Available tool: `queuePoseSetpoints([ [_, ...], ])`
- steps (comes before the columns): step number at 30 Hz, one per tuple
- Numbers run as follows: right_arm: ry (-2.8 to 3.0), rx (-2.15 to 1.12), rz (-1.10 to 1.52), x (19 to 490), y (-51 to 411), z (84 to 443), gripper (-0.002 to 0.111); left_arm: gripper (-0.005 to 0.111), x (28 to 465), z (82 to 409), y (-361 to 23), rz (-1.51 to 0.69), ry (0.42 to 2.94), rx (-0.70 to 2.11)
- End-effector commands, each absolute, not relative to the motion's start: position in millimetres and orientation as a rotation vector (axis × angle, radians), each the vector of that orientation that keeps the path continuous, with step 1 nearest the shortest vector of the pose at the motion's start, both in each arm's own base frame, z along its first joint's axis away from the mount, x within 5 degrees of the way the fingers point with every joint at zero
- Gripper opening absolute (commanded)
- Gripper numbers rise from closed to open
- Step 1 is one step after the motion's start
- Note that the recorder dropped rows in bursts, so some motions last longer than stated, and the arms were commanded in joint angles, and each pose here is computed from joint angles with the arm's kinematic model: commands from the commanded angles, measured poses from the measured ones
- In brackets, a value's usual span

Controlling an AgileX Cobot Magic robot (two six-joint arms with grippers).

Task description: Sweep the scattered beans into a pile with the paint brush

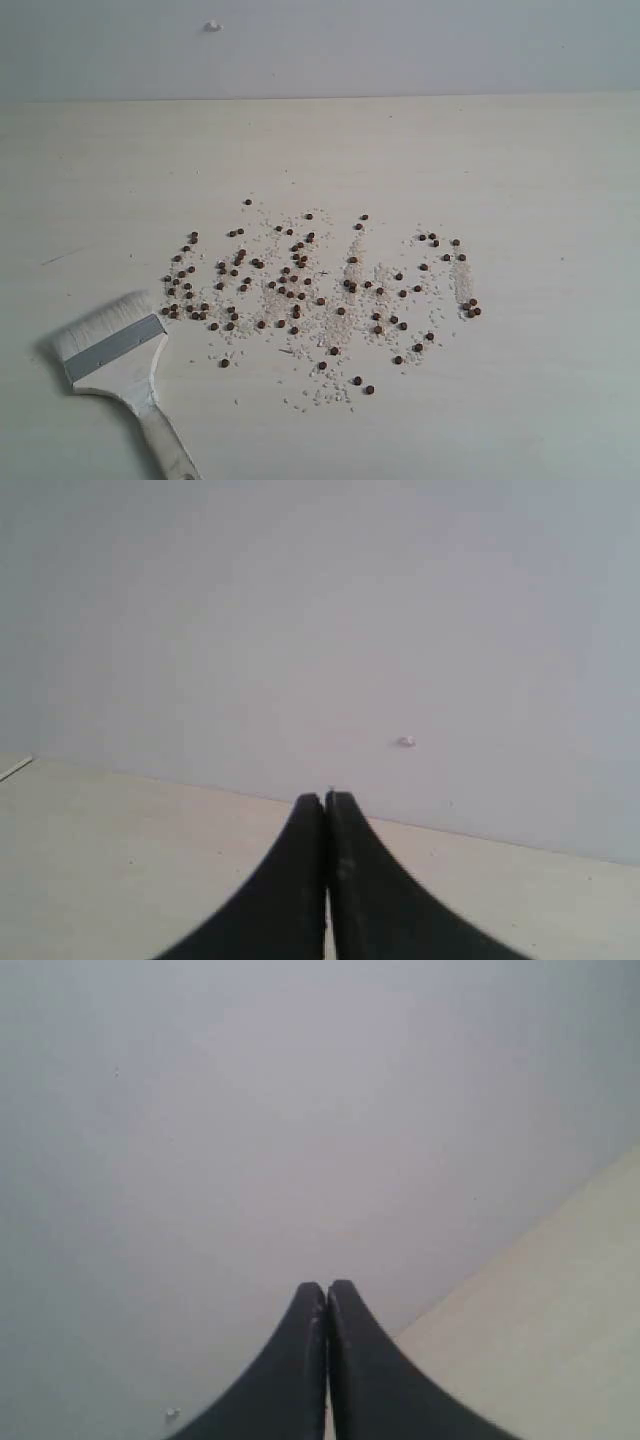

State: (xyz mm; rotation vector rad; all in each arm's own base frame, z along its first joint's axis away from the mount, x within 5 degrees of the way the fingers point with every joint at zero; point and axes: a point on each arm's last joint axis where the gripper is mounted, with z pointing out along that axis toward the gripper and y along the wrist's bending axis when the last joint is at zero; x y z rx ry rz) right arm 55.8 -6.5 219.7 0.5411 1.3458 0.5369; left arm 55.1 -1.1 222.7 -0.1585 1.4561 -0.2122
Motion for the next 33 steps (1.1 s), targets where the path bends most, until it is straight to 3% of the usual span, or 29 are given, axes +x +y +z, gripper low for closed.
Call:
queuePoseSetpoints([
  [1,1.274,0.612,0.537,54,-13,221,0.000,0.000,55,223,-1,-0.212,1.451,-0.160],
  [15,1.302,0.538,0.520,55,-9,223,0.000,0.000,55,223,-1,-0.209,1.451,-0.157],
  [25,1.472,0.155,0.397,61,11,300,0.000,0.000,55,223,-1,-0.211,1.451,-0.160],
  [33,2.032,-0.261,0.456,113,40,320,0.000,0.000,55,223,-1,-0.211,1.451,-0.160],
])
